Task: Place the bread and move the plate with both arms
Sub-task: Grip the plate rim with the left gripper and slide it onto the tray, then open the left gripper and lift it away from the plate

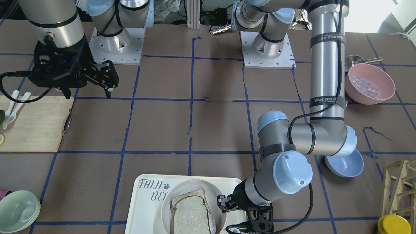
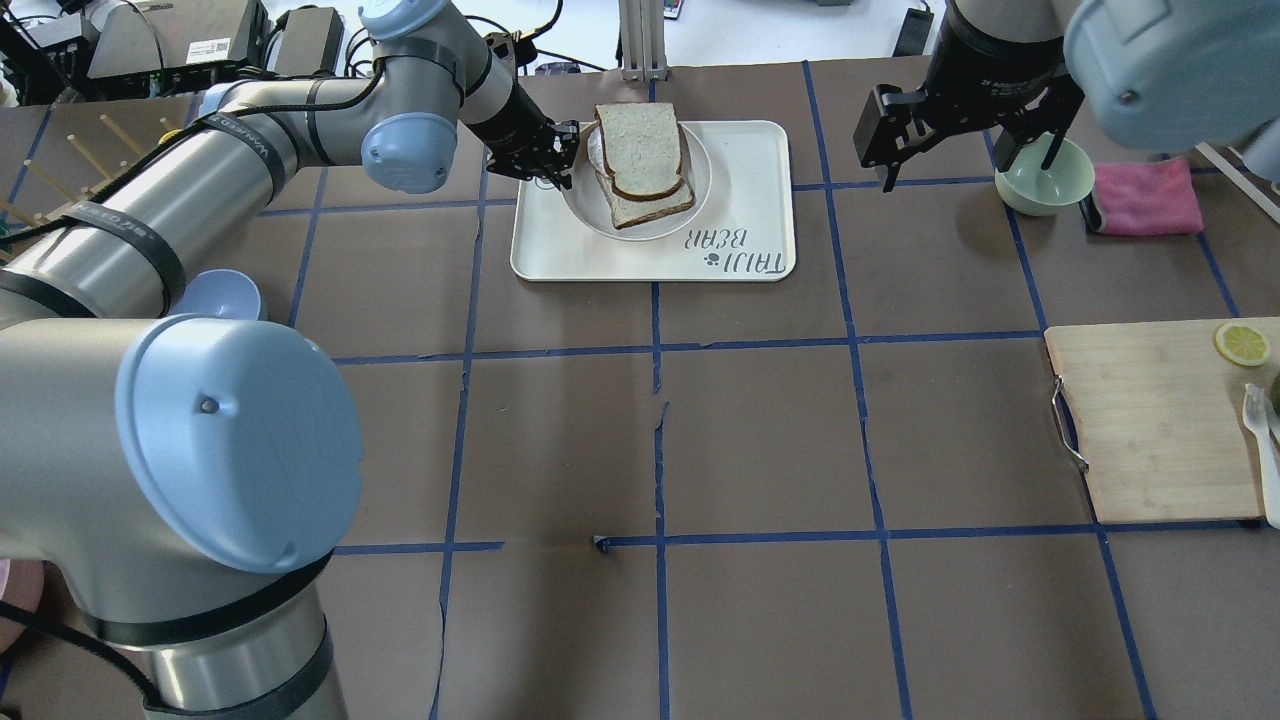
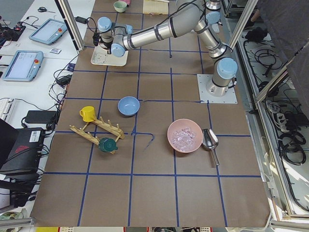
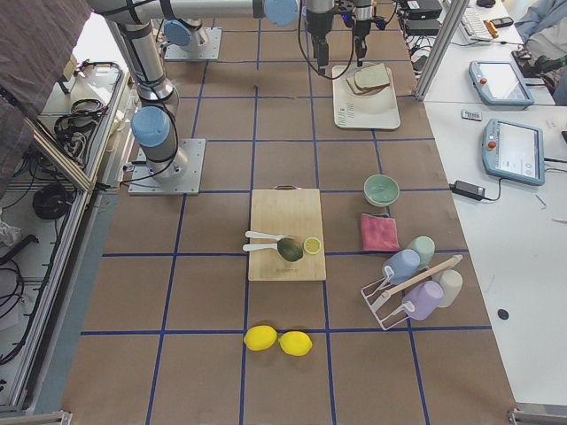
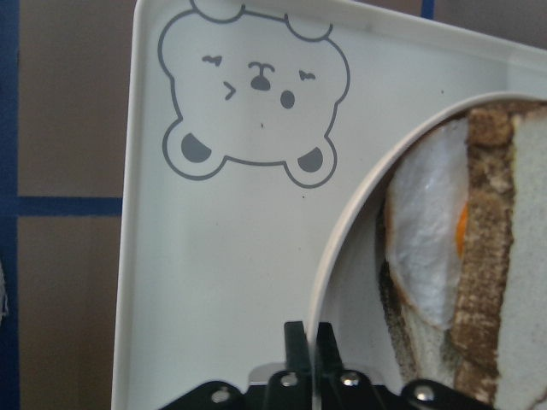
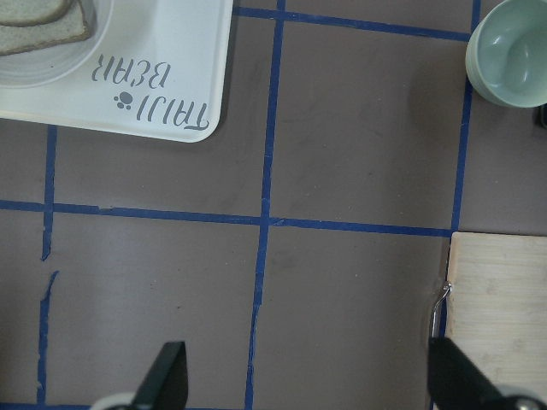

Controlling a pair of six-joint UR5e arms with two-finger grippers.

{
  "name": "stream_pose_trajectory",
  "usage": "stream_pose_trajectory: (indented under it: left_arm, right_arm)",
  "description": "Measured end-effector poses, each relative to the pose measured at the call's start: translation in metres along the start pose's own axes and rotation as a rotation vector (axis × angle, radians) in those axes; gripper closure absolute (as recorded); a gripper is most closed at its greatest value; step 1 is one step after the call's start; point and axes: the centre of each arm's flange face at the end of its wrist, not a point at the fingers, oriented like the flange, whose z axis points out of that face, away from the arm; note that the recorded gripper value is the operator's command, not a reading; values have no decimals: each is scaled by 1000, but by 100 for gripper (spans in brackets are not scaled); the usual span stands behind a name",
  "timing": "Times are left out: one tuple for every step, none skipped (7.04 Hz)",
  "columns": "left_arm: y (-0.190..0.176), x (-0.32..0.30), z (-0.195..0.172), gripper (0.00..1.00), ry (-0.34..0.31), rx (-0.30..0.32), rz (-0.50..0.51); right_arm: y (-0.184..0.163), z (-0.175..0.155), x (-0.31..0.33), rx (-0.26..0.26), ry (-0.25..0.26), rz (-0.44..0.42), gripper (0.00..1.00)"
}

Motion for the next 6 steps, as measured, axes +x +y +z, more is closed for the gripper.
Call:
stream_pose_trajectory:
  left_arm:
    - [-3,-4,15,100,6,-12,11]
    - [-2,-6,24,7,8,-24,17]
    - [-2,-6,28,0,12,-30,15]
    - [-1,-5,28,0,17,-33,10]
    - [-2,-2,21,0,17,-29,7]
    - [-1,0,5,0,4,-36,-2]
  right_arm:
    - [0,0,0,0,0,0,0]
    - [0,0,0,0,0,0,0]
    - [0,0,0,0,-1,0,0]
    - [0,0,0,0,-1,0,0]
    - [0,0,0,0,-1,0,0]
    - [0,0,0,0,0,0,0]
